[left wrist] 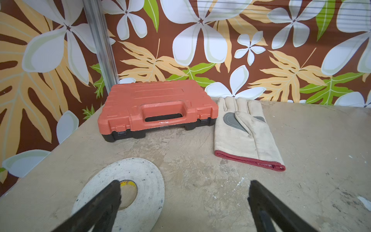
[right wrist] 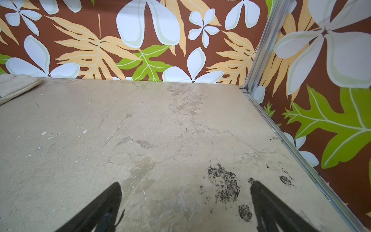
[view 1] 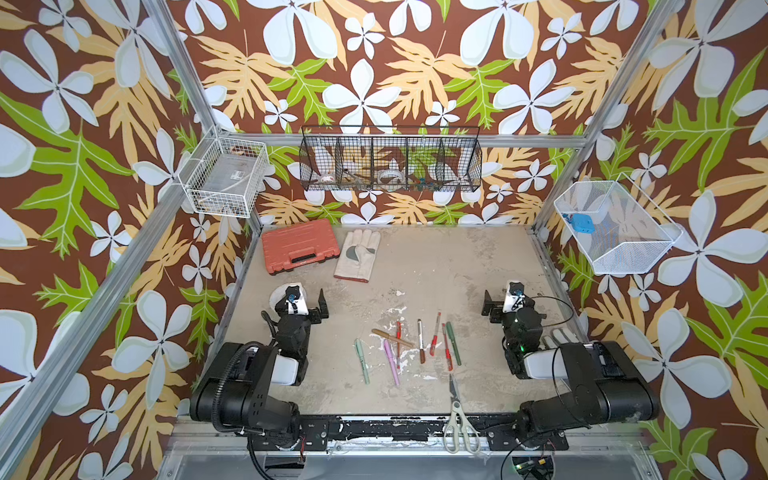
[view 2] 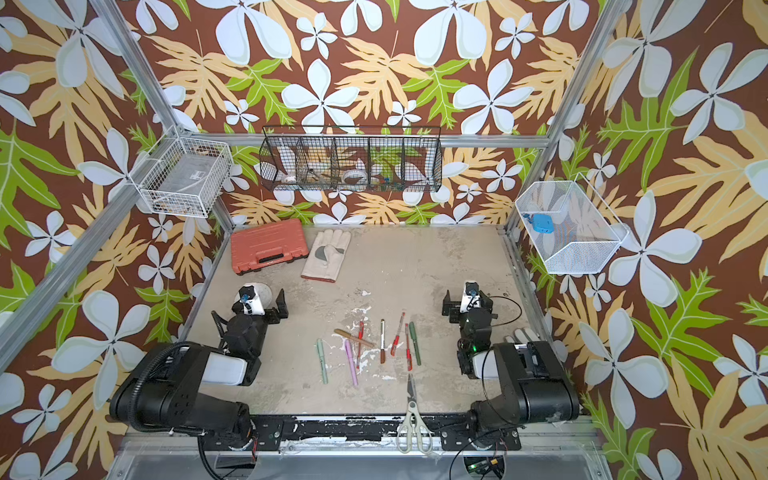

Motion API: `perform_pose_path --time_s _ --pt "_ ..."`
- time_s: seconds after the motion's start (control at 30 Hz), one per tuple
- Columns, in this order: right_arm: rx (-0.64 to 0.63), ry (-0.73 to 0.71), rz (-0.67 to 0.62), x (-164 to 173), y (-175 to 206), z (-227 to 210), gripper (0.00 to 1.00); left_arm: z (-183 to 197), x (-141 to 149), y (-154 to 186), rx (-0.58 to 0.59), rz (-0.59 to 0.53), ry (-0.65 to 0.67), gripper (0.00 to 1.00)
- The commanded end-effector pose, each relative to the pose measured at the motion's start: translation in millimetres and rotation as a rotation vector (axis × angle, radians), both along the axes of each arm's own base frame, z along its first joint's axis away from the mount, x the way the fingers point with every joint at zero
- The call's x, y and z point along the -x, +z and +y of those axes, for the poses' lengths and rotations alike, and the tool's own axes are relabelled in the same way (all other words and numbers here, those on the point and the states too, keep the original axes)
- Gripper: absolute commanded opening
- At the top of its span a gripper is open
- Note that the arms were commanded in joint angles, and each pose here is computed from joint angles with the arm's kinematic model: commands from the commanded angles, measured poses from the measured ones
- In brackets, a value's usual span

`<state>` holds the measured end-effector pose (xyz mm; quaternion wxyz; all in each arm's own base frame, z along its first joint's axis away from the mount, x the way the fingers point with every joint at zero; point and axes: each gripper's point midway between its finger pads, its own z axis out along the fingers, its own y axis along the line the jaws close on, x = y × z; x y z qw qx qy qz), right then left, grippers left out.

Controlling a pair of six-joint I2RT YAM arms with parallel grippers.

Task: Remove pen caps from pens
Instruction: Pick up the pen from the center of the table.

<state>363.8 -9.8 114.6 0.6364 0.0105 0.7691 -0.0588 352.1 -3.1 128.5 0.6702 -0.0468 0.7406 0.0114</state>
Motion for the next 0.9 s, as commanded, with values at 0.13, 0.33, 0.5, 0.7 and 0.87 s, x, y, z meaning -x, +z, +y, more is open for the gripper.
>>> perform_pose_path --time_s 0.13,0.33,0.5,0.7,0.87 --pt "-0.006 0.003 -0.026 -2.5 6.9 0.8 1.00 -16.2 0.7 8.4 -0.029 -0.037 -0.101 1.00" --pt "-0.006 0.005 -0.024 -2.5 6.4 1.2 1.00 -0.1 -5.0 5.9 0.006 -0.015 -0.008 1.00" --pt "-0.007 0.004 -0.025 -2.5 6.7 1.0 1.00 0.8 -4.7 6.0 0.007 -0.017 -0.004 1.00" --pt "-0.010 0.009 -0.022 -3.7 6.4 1.2 1.00 3.2 -7.7 4.2 0.024 -0.006 -0.013 1.00" --pt "-0.002 -0.034 -0.051 -1.6 15.4 -4.3 0.92 5.6 -11.7 16.2 0.021 -0.006 0.006 1.00"
